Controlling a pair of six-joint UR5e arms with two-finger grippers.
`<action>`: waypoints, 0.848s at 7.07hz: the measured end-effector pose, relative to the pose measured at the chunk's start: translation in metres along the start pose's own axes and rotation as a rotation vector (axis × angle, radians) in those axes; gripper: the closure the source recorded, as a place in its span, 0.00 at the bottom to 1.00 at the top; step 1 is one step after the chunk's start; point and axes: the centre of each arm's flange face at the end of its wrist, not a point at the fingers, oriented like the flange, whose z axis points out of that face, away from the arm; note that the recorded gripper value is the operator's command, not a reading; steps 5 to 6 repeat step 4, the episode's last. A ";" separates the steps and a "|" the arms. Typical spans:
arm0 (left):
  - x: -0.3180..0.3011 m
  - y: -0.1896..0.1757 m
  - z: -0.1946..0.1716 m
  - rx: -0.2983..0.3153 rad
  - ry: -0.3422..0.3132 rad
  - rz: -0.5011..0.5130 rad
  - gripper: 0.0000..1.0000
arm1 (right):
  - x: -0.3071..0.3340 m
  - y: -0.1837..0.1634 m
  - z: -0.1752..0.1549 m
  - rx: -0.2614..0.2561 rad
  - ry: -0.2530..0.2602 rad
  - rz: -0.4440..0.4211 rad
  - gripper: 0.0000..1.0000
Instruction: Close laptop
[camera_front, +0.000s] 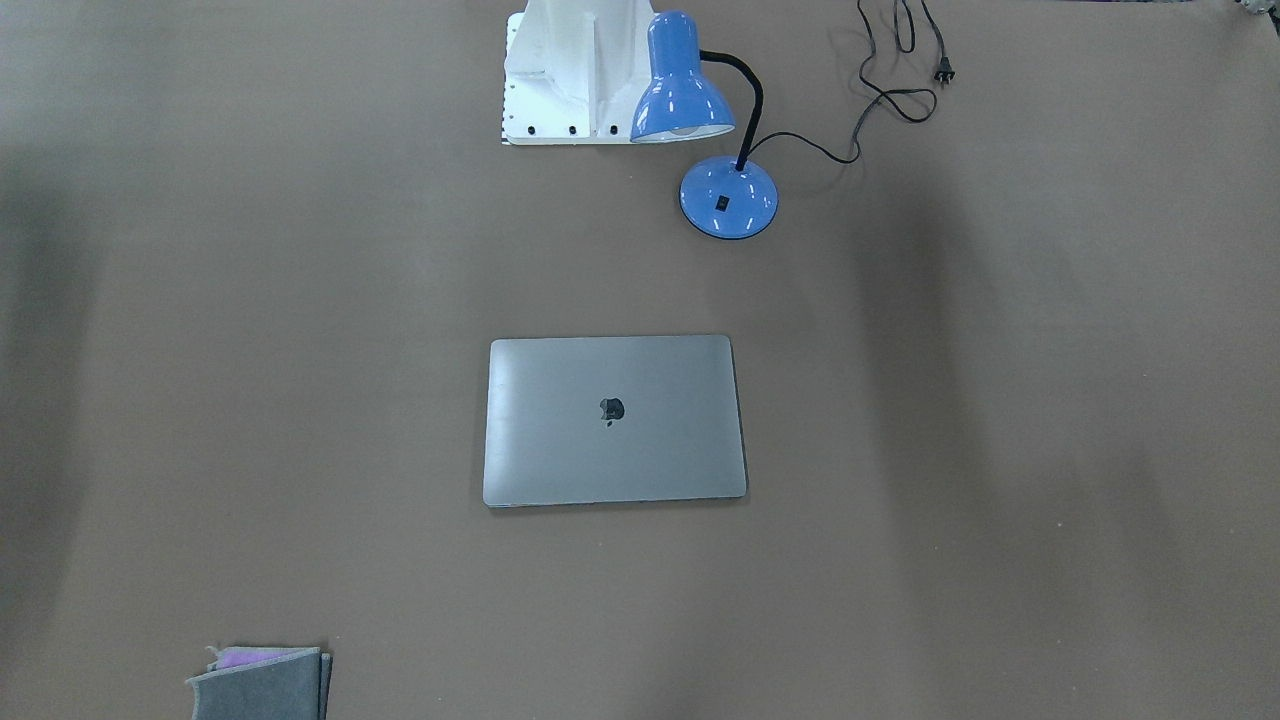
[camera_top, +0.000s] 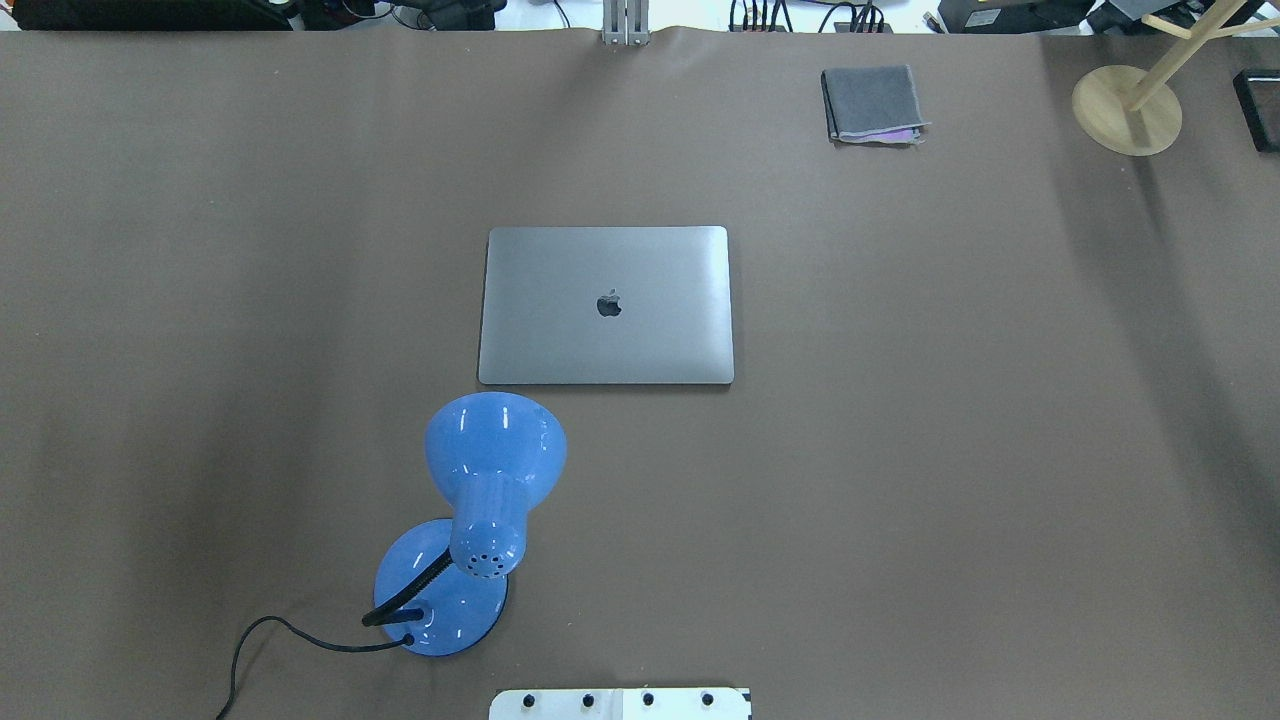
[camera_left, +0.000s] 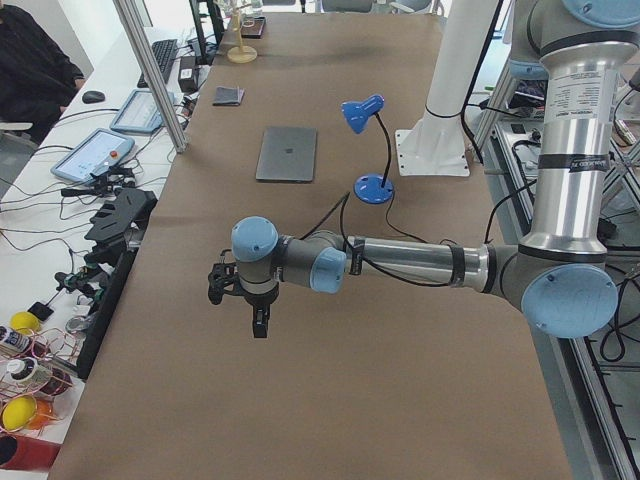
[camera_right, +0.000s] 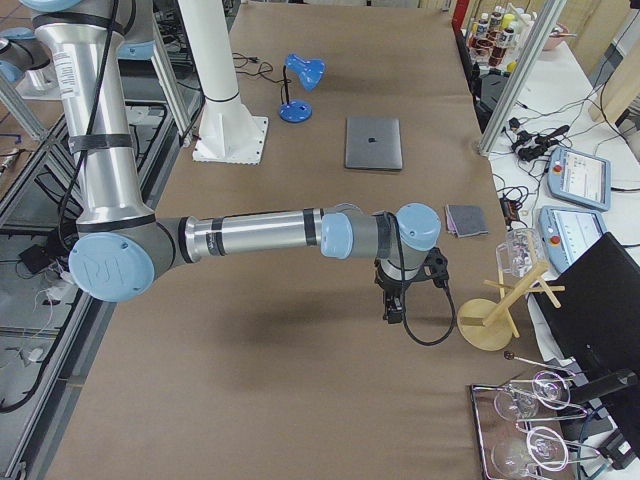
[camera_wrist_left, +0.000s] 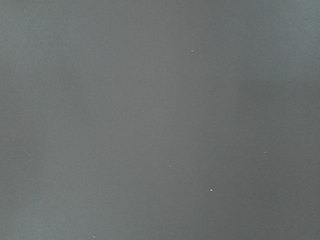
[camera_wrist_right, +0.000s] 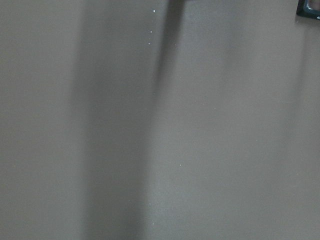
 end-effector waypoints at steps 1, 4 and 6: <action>0.000 0.000 0.000 -0.001 0.000 -0.001 0.01 | -0.001 0.000 -0.001 0.001 0.001 -0.001 0.00; -0.001 0.000 0.000 -0.001 -0.001 -0.001 0.01 | -0.002 -0.001 -0.002 0.005 0.002 -0.005 0.00; -0.001 0.000 0.000 -0.001 -0.001 -0.001 0.01 | -0.002 -0.001 -0.002 0.005 0.002 -0.005 0.00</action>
